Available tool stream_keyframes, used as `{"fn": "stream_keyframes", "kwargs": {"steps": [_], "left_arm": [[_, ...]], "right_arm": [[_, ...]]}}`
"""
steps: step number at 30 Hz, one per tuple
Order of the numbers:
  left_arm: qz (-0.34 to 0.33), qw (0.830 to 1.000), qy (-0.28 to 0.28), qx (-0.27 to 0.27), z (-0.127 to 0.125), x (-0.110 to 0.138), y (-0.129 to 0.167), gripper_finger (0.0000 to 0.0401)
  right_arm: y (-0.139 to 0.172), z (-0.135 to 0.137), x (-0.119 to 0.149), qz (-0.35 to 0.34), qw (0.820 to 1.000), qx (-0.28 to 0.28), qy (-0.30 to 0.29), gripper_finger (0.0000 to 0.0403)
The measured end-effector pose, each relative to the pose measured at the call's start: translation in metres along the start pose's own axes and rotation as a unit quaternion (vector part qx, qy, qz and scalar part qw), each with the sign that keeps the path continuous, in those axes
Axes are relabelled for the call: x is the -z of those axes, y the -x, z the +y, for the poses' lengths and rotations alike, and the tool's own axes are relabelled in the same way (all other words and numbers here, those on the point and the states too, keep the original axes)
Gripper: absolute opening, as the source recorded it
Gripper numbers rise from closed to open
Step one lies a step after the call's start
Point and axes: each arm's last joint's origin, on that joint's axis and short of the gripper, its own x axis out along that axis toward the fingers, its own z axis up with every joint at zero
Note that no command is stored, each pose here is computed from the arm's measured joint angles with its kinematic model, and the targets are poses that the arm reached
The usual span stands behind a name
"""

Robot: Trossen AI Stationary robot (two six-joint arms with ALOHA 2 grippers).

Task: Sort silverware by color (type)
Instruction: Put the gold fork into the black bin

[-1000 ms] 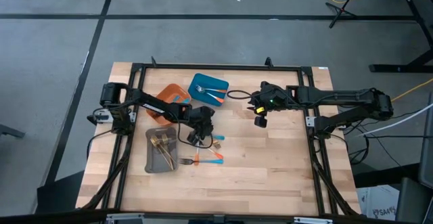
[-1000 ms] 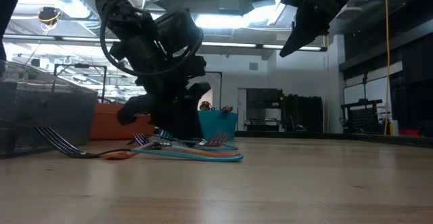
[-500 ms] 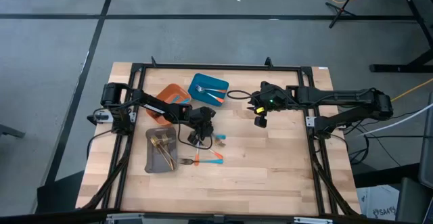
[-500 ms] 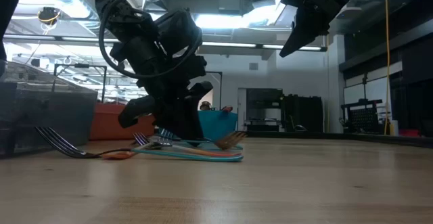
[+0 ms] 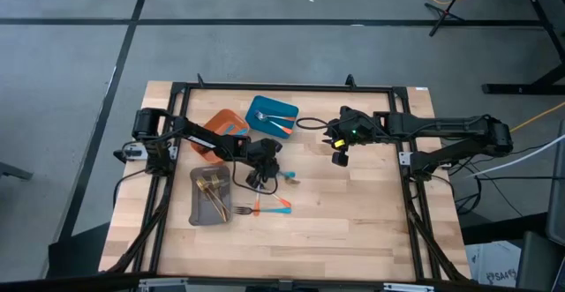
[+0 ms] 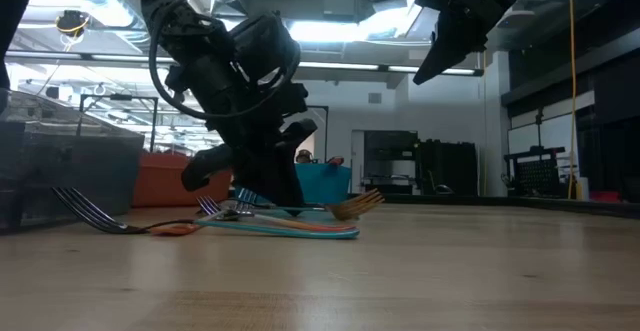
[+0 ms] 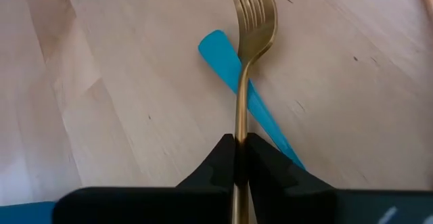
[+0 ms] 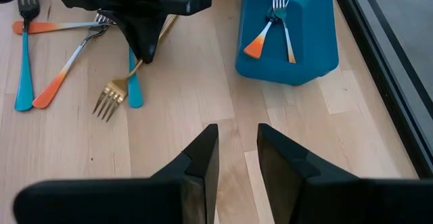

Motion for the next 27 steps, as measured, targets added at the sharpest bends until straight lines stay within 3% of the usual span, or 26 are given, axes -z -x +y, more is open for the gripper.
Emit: {"fn": "stream_keyframes", "kwargs": {"steps": [3, 11, 17, 19, 21, 24, 27], "left_arm": [[-0.003, 1.0, 0.012, -0.003, 0.001, -0.001, 0.003, 0.0017], [-0.065, 0.99, 0.118, -0.045, 0.006, -0.029, 0.043, 0.0016], [-0.131, 0.956, 0.231, -0.127, -0.001, -0.06, 0.097, 0.0016], [-0.158, 0.935, 0.277, -0.155, -0.005, -0.068, 0.117, 0.0016], [-0.192, 0.903, 0.341, -0.176, -0.01, -0.076, 0.137, 0.0016], [-0.249, 0.83, 0.465, -0.181, -0.02, -0.083, 0.165, 0.0016], [-0.289, 0.75, 0.577, -0.145, -0.033, -0.088, 0.184, 0.0016]], "right_arm": [[0.0, 0.0, 0.0, 0.0, 1.0, 0.0, 0.0, 0.0092], [0.0, 0.0, 0.0, 0.001, 1.0, 0.0, 0.0, 0.0092], [0.0, 0.0, 0.0, 0.001, 1.0, 0.0, 0.0, 0.0092], [0.0, 0.0, 0.0, 0.001, 1.0, 0.0, 0.0, 0.0092], [0.0, 0.0, 0.0, 0.001, 1.0, 0.0, 0.0, 0.0092], [0.0, 0.0, 0.0, 0.001, 1.0, 0.0, 0.0, 0.0092], [0.0, 0.0, 0.0, 0.001, 1.0, 0.0, 0.0, 0.0092]]}}
